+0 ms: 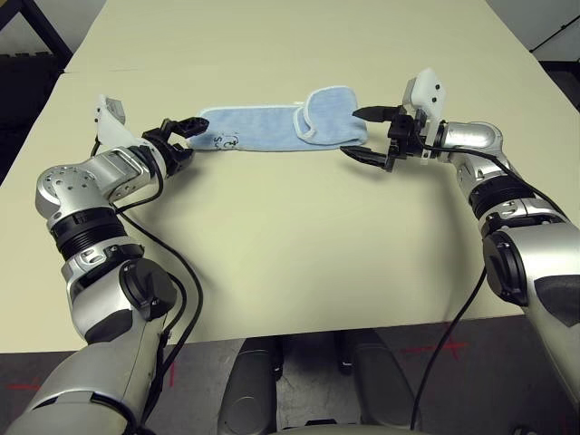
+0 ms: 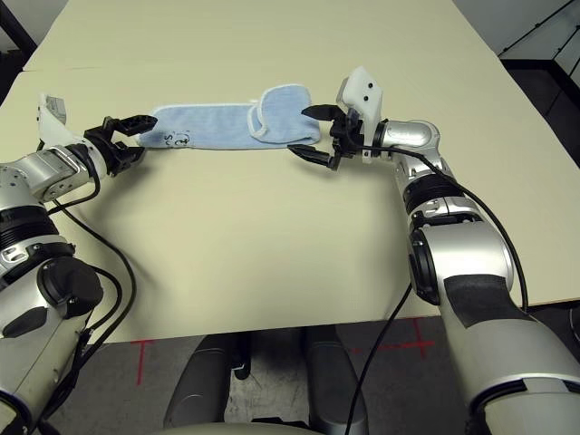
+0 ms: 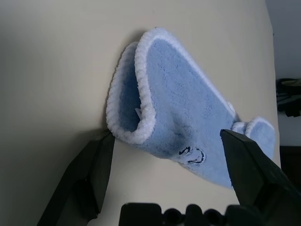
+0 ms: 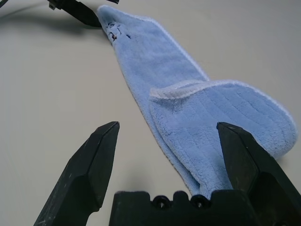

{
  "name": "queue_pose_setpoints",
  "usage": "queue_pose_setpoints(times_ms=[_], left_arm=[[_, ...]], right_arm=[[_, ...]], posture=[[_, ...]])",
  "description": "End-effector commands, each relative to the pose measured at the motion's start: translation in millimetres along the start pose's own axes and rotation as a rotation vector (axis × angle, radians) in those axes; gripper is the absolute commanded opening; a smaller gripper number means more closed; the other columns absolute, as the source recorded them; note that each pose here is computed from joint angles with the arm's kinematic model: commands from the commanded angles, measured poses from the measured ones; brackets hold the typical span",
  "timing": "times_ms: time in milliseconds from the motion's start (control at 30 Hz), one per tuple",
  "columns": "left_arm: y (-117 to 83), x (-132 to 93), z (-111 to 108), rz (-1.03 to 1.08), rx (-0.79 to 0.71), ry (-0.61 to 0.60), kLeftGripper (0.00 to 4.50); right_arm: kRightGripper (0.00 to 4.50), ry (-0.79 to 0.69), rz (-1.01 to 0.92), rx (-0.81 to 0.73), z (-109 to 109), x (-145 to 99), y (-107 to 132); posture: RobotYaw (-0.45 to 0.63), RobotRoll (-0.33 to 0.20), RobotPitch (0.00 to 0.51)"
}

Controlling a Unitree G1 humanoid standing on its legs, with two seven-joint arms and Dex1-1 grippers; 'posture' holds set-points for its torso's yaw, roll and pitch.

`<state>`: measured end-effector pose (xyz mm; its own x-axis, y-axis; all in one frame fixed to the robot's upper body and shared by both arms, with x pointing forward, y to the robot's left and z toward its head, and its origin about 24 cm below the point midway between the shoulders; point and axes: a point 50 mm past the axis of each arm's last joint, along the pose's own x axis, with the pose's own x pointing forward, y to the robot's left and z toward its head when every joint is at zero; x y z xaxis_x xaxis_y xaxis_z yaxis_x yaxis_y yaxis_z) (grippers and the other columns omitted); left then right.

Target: Fold the towel and set it aside.

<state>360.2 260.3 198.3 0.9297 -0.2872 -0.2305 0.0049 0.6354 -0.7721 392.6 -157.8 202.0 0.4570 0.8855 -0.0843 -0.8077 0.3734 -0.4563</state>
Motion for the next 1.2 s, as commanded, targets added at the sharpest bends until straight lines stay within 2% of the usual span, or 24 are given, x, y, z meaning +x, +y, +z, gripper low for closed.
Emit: queue_pose_setpoints(times_ms=[33,67,167,500,733,967,1200], left_arm=[[0.9,4.0,-1.7,0.012,-0.012,0.003,4.50],[1.0,4.6,-1.8,0.013,-0.011,0.003,4.50],[3.5,6.0,-1.6,0.038,-0.005,-0.005,3.87],[10.5,6.8,4.2,0.094,-0.007,-0.067,0.04],[13.6,0.4,9.9,0.116,0.013,-0.097,0.04],[26.3,-25.3,21.1,0.158,0.045,-0.135,0.04],[32.5,-44.0,11.2,0.175,0.048,-0.145,0.04]], right_arm=[[4.48,0.008,-0.007,-0.004,-2.6,-5.6,-0.6],[4.48,0.008,-0.008,-0.004,-2.8,-5.8,-0.6],[4.50,0.008,-0.008,-0.005,-3.1,-6.0,-0.5],[4.50,0.009,-0.008,-0.009,-2.8,-5.6,-0.4],[4.50,0.011,-0.009,-0.011,-2.6,-5.7,-0.7],[4.50,0.014,-0.009,-0.012,-2.8,-6.6,-1.0],[4.50,0.018,-0.012,-0.016,-1.1,-5.6,-2.2]], posture=[[0.03,0.000,0.252],[0.03,0.000,0.252],[0.02,0.000,0.252],[0.02,0.000,0.245],[0.02,0.000,0.239],[0.02,0.000,0.235],[0.04,0.000,0.233]])
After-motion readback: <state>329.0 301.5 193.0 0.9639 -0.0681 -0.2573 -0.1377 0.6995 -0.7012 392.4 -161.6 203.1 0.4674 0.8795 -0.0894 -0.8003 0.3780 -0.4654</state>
